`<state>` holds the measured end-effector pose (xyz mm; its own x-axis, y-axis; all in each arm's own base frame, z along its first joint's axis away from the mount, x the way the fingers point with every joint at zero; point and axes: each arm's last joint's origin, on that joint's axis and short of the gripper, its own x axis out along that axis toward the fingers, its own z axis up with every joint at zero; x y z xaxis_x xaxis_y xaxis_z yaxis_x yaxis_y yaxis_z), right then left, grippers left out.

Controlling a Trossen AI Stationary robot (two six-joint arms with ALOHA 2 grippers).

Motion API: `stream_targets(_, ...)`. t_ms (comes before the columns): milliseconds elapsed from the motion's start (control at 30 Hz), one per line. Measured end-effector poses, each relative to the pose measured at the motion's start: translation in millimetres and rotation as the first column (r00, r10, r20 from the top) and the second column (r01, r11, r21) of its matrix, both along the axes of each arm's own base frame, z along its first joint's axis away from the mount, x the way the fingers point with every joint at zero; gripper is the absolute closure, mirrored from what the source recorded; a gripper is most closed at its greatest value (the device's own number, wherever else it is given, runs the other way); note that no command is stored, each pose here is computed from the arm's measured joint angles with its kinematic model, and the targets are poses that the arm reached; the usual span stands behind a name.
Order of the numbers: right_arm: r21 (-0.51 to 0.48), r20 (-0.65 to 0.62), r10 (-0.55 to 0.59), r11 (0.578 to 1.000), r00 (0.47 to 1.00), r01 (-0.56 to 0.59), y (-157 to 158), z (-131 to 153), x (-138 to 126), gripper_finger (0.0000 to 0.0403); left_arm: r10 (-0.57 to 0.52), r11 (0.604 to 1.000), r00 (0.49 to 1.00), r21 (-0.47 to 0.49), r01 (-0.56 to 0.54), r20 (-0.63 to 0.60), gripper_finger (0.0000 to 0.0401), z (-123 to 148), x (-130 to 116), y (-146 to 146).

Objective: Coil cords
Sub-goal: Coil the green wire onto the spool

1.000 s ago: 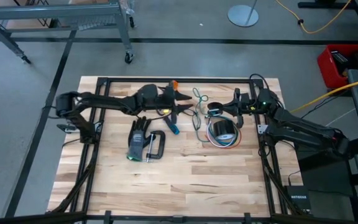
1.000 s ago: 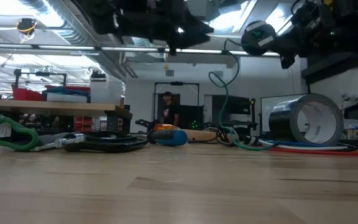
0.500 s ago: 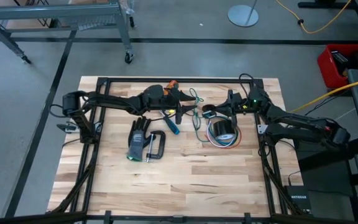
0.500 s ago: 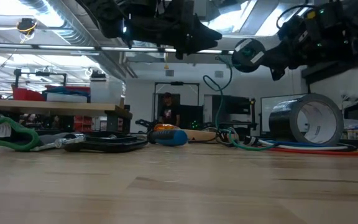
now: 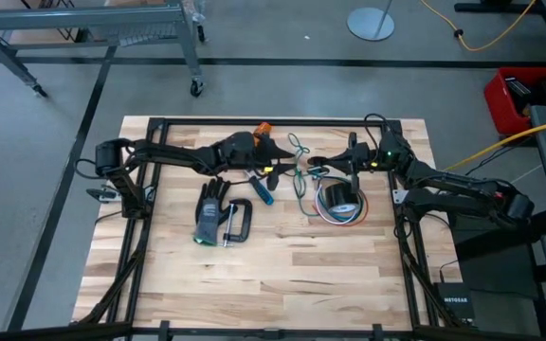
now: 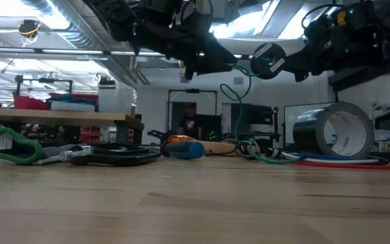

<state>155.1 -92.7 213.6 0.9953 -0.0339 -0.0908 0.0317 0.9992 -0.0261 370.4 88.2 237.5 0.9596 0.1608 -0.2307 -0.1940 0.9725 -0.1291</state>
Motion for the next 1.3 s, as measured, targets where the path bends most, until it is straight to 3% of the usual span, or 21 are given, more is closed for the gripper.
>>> stream_targets(767,-0.028,0.046,0.028,0.999,0.999,-0.026,1,13,0,0.0399,0.056,0.998,0.997,0.009,-0.057,0.050,0.0237,6,-4,15)
stream_targets(933,-0.037,0.053,0.019,0.999,0.998,-0.017,1,16,0,0.0399,0.049,0.994,0.995,0.096,-0.057,0.088,0.0237,11,-5,22)
stream_targets(1133,-0.023,0.041,0.025,0.999,0.999,-0.024,1,14,0,0.0399,-0.089,0.991,0.979,0.118,0.068,0.184,0.0237,21,-4,19)
stream_targets(1300,-0.024,0.047,0.043,0.999,0.998,-0.042,1,15,0,0.0399,-0.108,0.988,0.976,0.127,0.084,0.190,0.0237,22,-3,15)
